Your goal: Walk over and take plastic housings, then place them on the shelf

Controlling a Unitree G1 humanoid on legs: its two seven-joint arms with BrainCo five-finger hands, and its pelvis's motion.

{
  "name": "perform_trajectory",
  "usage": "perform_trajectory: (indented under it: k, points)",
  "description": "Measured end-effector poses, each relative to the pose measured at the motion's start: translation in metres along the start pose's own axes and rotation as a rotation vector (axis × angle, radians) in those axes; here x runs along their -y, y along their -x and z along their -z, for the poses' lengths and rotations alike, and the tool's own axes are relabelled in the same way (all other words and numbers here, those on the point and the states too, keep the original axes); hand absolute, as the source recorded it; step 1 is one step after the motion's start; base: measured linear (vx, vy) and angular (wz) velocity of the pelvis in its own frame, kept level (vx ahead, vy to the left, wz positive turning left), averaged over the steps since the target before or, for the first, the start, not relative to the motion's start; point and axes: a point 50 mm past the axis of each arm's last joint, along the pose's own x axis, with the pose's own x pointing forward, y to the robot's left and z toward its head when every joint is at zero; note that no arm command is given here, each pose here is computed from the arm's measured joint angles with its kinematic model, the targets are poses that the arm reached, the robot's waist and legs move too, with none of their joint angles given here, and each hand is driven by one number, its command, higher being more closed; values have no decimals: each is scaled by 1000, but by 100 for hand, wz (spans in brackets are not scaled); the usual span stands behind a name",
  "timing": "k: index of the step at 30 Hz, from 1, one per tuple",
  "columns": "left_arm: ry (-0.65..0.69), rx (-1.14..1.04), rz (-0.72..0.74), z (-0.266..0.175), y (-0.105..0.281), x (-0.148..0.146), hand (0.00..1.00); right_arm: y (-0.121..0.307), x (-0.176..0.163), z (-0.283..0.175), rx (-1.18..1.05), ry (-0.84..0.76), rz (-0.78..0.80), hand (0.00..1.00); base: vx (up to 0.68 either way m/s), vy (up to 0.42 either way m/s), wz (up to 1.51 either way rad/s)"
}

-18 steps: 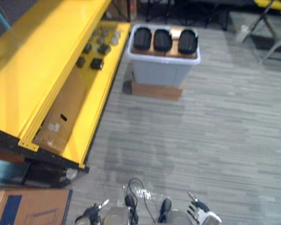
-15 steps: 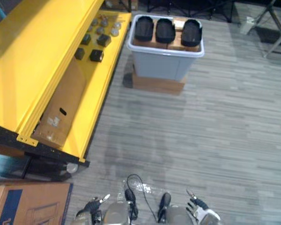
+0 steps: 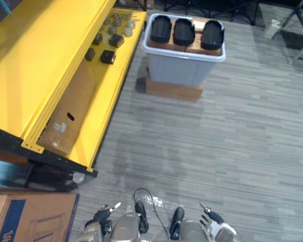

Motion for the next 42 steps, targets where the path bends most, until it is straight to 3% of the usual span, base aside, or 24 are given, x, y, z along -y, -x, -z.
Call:
perform_trajectory:
  k: [8,18,23,26,29,34,39,42]
  points:
    - [18,-34,-3,20,4,1,0,10,16,26,-58,91,35,0,69,7,9]
    - [24,-66,-29,30,6,-6,0,10,14,35,-120,79,50,0,-24,8,-7]
    - [-71,-121,-71,38,9,-22,0,12,27,23,-75,19,97,0,-68,88,-14]
    - [-89,-118,-108,35,10,-37,0,19,35,52,-183,-6,109,0,95,30,-12]
    - [-63,-106,-89,34,9,-30,0,45,60,99,-305,-76,184,0,201,-7,-6]
    - [-47,-45,-55,25,6,-9,0,73,64,150,-489,-74,196,0,346,-180,22]
    - [79,-62,-42,35,8,15,0,63,83,116,-363,21,239,0,413,-185,28]
    - [162,-41,-66,32,7,10,0,38,82,51,-120,81,235,0,344,-60,-23]
